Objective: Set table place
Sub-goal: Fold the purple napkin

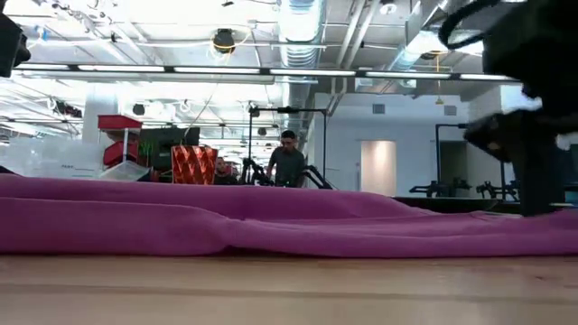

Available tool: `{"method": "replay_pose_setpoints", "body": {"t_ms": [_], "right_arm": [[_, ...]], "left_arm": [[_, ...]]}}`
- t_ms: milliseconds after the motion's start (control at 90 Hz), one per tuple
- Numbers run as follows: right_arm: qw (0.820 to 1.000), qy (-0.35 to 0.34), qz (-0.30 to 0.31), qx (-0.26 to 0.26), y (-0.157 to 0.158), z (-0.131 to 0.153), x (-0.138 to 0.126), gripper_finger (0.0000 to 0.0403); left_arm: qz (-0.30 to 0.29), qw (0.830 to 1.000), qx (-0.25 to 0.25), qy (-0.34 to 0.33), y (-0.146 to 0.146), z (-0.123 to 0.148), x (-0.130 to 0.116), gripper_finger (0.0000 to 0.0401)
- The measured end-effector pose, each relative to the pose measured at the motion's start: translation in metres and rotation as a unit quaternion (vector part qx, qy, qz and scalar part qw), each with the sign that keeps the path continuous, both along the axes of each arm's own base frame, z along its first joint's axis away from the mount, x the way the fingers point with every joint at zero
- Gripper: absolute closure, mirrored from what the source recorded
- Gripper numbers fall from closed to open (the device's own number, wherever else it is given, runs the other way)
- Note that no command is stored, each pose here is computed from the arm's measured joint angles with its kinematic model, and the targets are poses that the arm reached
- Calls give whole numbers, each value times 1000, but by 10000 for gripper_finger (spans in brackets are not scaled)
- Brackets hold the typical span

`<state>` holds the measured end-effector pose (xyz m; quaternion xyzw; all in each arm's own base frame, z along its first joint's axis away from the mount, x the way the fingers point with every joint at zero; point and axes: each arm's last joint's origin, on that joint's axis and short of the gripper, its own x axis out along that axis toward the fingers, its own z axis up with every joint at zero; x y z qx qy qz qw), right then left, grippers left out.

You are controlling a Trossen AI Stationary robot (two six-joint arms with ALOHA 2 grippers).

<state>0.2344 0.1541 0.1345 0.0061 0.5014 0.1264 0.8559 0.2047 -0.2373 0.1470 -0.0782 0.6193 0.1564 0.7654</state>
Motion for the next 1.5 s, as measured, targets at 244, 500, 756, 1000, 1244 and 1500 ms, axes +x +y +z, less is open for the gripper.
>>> {"method": "replay_pose_setpoints", "body": {"t_ms": [244,500,756,1000,1244,1500], "right_arm": [[994,74,-83,-10,2,-9,11,261],[986,112,-110,-56,0,21,16,399],[986,62,-144,-64,-16,96,12,402],[981,-29,-188,-42,-45,186,-6,403],[969,-85,-227,-50,-76,263,-40,403],[963,-25,-254,-85,-89,275,-64,403]], "left_arm": [[-1,1000,0,0,0,0,0,401],[20,1000,12,6,5,12,-2,401],[16,996,92,-10,24,90,2,401],[0,987,140,-79,54,173,9,401],[12,980,146,-138,87,213,14,401],[16,973,177,-145,114,225,21,401]]}}
